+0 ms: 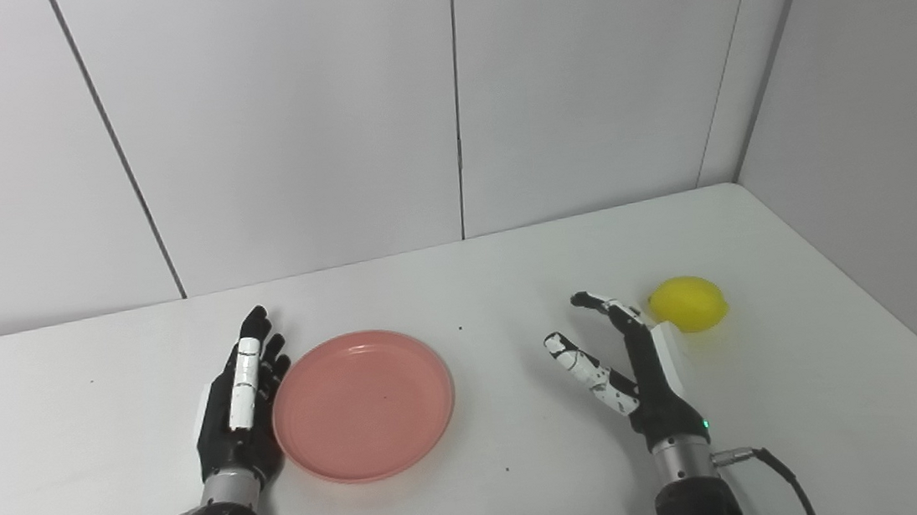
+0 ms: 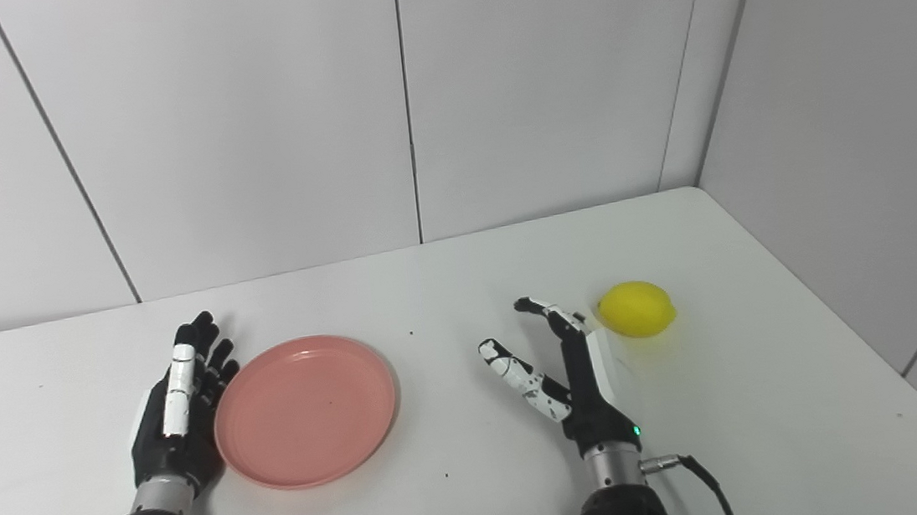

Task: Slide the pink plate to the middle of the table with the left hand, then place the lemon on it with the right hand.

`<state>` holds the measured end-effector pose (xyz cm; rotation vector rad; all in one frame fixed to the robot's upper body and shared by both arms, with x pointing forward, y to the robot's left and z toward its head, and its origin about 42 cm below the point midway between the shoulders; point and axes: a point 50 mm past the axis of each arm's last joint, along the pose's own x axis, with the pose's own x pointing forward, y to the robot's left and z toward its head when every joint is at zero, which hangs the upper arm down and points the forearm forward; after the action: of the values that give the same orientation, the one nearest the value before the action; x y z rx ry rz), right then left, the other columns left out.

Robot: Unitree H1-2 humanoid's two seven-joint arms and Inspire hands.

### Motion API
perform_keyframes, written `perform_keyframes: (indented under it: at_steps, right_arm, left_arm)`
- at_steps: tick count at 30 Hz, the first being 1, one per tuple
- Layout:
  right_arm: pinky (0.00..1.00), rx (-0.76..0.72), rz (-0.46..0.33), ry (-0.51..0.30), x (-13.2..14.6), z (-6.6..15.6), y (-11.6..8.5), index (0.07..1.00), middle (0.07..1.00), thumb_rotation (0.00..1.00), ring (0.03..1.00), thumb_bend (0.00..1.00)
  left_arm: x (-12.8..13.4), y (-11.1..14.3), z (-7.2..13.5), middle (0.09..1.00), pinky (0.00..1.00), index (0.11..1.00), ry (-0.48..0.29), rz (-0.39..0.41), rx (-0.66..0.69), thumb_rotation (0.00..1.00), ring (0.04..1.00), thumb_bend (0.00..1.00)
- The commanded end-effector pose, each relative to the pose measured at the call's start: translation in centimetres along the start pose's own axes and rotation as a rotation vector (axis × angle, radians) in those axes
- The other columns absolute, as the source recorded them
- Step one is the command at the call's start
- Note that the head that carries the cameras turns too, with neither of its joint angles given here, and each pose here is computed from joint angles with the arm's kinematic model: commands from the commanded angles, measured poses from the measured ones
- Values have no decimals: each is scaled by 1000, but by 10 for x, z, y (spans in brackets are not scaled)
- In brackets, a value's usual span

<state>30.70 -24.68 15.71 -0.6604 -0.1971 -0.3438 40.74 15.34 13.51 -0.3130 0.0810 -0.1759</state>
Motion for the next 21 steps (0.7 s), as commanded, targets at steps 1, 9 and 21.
perform_keyframes:
  at_steps: [1,9,21]
  right_arm:
    - [1000,-45,-68,-85,15,14,-10,692,756,818,785,652]
    - [773,-314,-55,-201,31,12,-23,726,733,881,717,692]
    - [727,-567,-86,-317,49,18,-34,717,718,808,708,746]
  left_arm:
    - [-8,12,-26,990,1000,908,115,46,-3,730,985,658]
    - [-9,14,-25,996,1000,910,118,37,-7,729,984,671]
    - [-10,13,-25,1000,1000,932,128,36,-10,738,984,655]
